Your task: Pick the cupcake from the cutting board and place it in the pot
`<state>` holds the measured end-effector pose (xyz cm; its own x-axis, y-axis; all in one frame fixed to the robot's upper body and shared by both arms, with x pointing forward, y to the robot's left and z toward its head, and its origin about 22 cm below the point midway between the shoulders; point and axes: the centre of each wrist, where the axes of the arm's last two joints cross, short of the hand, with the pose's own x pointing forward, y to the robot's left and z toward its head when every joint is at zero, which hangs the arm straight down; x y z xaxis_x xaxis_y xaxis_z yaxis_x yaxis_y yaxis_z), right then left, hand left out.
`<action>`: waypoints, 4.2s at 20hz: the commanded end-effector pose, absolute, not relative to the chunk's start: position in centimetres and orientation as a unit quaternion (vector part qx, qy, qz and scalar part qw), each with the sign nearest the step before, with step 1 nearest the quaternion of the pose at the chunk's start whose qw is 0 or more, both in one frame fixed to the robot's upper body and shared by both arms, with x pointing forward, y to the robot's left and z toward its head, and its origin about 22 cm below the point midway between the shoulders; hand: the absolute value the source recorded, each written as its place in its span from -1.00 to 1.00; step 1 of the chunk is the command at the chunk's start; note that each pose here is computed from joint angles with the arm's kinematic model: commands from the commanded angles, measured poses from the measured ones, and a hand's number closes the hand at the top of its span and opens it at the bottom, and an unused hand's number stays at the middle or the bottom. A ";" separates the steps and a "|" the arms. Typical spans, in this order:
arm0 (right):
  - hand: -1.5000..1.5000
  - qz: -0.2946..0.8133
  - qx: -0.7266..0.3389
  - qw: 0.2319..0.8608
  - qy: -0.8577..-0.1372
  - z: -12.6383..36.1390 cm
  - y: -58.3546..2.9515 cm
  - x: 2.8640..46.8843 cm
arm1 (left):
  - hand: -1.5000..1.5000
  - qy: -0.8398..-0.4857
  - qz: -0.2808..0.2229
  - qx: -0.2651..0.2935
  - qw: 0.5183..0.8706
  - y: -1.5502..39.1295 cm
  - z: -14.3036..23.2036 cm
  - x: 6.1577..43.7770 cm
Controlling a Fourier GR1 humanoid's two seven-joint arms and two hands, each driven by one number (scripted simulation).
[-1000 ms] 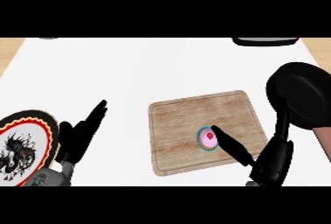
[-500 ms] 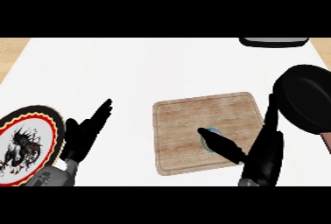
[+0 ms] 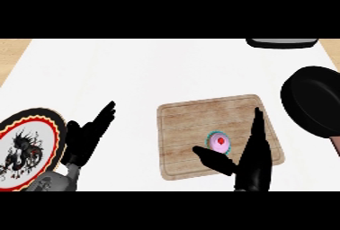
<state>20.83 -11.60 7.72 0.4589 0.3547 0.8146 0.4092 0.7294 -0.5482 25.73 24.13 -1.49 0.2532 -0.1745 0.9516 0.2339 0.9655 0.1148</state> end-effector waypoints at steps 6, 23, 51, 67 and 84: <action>-1.00 -0.069 -0.375 0.785 -0.488 7.7 -11.4 16.8 | 0.00 -0.589 -0.128 -0.028 0.797 24.4 -2.8 25.0; -1.00 -0.192 -0.257 0.756 -0.571 2.1 -11.6 18.0 | 0.00 -0.591 -0.129 -0.022 0.796 24.7 -2.8 25.5; 1.00 0.129 -0.111 0.708 -0.685 -0.9 -25.7 22.5 | 0.00 -0.597 -0.131 -0.035 0.791 23.8 -1.4 26.1; 1.00 0.295 -0.063 0.563 -0.769 11.9 -46.4 24.9 | 0.00 -0.597 -0.118 -0.024 0.793 24.8 -2.0 25.2; 1.00 0.375 -0.130 0.487 -0.778 24.1 -57.6 22.6 | 0.00 -0.605 -0.161 -0.049 0.778 22.4 -1.6 26.5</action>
<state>22.74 -56.69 22.29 -0.3817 0.6623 0.6447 -0.0474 0.6826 -0.7293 26.34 22.88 -1.34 0.2198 -0.1752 0.9597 0.2844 0.9525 0.1087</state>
